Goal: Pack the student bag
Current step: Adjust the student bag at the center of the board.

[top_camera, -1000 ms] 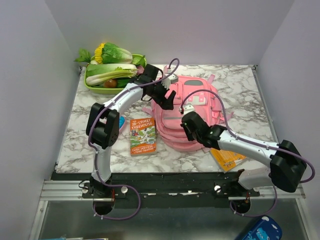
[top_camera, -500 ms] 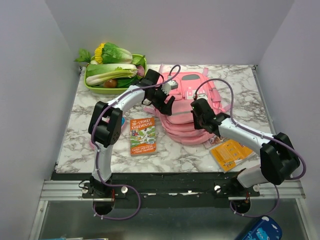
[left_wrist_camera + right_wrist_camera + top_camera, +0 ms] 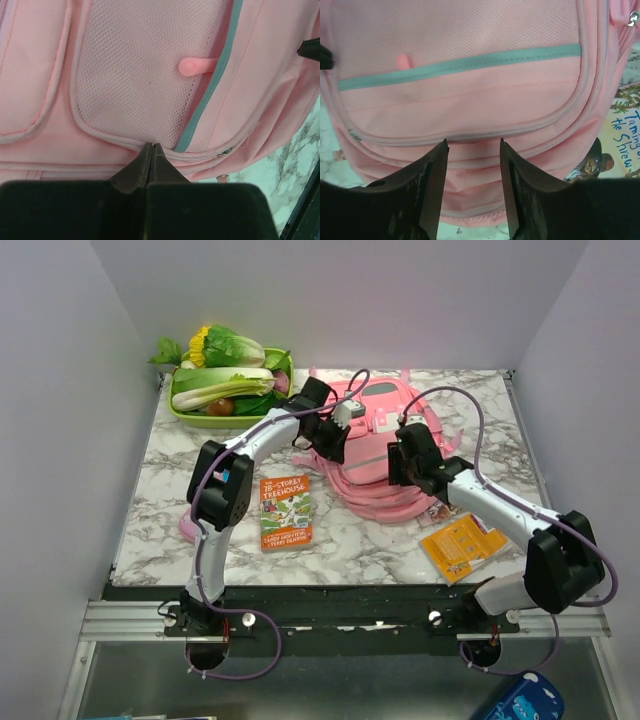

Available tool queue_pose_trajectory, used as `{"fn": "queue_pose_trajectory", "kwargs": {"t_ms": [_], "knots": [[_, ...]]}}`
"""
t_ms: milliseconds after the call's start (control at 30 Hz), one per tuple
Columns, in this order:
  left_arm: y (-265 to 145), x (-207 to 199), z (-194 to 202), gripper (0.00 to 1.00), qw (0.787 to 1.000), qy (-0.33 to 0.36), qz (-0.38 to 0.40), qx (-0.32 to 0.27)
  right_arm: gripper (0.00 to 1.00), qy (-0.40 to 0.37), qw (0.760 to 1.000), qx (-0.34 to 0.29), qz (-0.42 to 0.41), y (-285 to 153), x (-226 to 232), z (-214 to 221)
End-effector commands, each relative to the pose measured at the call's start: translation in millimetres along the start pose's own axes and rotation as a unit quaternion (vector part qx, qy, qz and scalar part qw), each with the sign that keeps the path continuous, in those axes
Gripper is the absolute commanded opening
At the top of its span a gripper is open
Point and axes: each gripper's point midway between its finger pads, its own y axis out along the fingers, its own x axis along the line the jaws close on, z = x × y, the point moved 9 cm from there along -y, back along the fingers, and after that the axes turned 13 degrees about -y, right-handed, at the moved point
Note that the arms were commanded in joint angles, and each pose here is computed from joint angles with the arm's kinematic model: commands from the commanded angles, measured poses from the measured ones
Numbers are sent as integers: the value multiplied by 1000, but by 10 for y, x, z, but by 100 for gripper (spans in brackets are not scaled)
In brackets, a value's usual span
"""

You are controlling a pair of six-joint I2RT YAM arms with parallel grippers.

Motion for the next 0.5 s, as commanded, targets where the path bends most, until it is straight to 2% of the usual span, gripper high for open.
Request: {"fn": "queue_pose_trajectory", "kwargs": {"t_ms": [0, 67, 100, 133, 267, 300, 333, 400, 467], "knots": [[65, -281, -117, 0, 998, 7, 60, 1, 73, 55, 995, -71, -51, -318, 33, -254], [27, -354, -185, 0, 997, 5, 80, -7, 83, 97, 988, -81, -88, -337, 31, -242], [8, -378, -208, 0, 996, 6, 85, -10, 95, 129, 982, -78, -110, -374, 65, -250], [-17, -406, -238, 0, 996, 6, 91, -15, 100, 139, 980, -81, -118, -410, 62, -259], [-74, -483, -341, 0, 994, 5, 106, -37, 100, 165, 974, -80, -132, -453, 75, -158], [-81, -496, -359, 0, 993, -1, 107, -39, 89, 174, 974, -76, -127, -451, 72, -133], [-86, -503, -377, 0, 993, -3, 108, -42, 85, 182, 974, -63, -123, -456, 71, -94], [-96, -514, -423, 0, 993, -4, 108, -50, 77, 200, 971, -54, -120, -494, 82, -88], [-109, -506, -431, 0, 994, -6, 102, -50, 76, 208, 968, -59, -124, -580, 95, -100]]}}
